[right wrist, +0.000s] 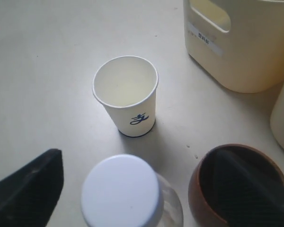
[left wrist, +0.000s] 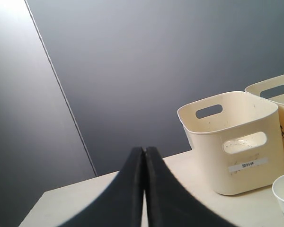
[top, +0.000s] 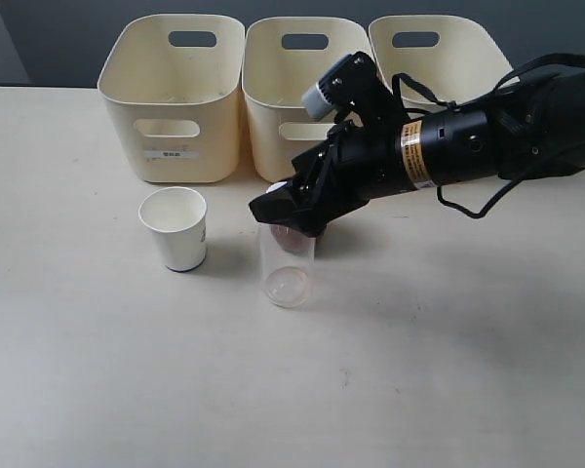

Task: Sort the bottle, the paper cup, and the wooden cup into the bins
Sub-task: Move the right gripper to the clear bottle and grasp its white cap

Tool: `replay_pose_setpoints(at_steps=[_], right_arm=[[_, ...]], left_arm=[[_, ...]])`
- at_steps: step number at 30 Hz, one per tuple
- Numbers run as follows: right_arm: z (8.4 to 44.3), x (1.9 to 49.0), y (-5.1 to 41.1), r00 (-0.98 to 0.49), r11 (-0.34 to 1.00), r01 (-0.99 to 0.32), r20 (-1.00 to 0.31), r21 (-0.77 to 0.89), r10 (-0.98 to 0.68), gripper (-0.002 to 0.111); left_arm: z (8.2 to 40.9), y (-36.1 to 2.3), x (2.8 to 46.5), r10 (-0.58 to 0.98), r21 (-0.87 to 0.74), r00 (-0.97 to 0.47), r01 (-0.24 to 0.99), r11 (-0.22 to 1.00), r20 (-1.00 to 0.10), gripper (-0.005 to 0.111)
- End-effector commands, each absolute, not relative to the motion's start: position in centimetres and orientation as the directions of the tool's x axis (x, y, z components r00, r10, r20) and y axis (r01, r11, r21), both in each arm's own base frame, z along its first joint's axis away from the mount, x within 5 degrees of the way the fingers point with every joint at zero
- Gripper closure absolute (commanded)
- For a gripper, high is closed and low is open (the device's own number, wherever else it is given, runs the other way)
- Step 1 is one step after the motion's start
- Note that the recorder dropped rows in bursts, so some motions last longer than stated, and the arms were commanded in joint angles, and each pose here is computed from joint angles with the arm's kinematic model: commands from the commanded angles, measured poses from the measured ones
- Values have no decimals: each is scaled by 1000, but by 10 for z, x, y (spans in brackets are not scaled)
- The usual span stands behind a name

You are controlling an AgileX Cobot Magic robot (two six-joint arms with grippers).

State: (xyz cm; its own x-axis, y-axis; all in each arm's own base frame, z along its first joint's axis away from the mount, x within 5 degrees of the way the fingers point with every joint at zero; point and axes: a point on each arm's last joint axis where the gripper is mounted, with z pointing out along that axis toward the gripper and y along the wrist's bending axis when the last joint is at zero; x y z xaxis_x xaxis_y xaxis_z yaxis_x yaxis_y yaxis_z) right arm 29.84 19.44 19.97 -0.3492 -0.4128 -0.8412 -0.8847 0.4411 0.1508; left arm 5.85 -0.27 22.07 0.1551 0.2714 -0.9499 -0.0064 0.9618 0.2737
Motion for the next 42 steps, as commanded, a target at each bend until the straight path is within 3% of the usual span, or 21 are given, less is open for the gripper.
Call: replay_pose_setpoints(at_steps=[1, 33, 37, 42], right_arm=[[202, 300, 195, -346, 440, -885, -848, 154, -400, 27], [186, 304, 196, -340, 431, -891, -840, 145, -422, 30], [187, 303, 197, -335, 417, -897, -843, 149, -420, 50], [184, 301, 196, -305, 390, -913, -832, 118, -464, 107]], left_arm=[[221, -3, 58, 269, 272, 160, -5, 962, -950, 107], [221, -3, 58, 269, 272, 160, -5, 962, -950, 107], [221, -3, 58, 269, 272, 160, -5, 962, -950, 107], [221, -3, 58, 269, 272, 160, -5, 962, -950, 107]])
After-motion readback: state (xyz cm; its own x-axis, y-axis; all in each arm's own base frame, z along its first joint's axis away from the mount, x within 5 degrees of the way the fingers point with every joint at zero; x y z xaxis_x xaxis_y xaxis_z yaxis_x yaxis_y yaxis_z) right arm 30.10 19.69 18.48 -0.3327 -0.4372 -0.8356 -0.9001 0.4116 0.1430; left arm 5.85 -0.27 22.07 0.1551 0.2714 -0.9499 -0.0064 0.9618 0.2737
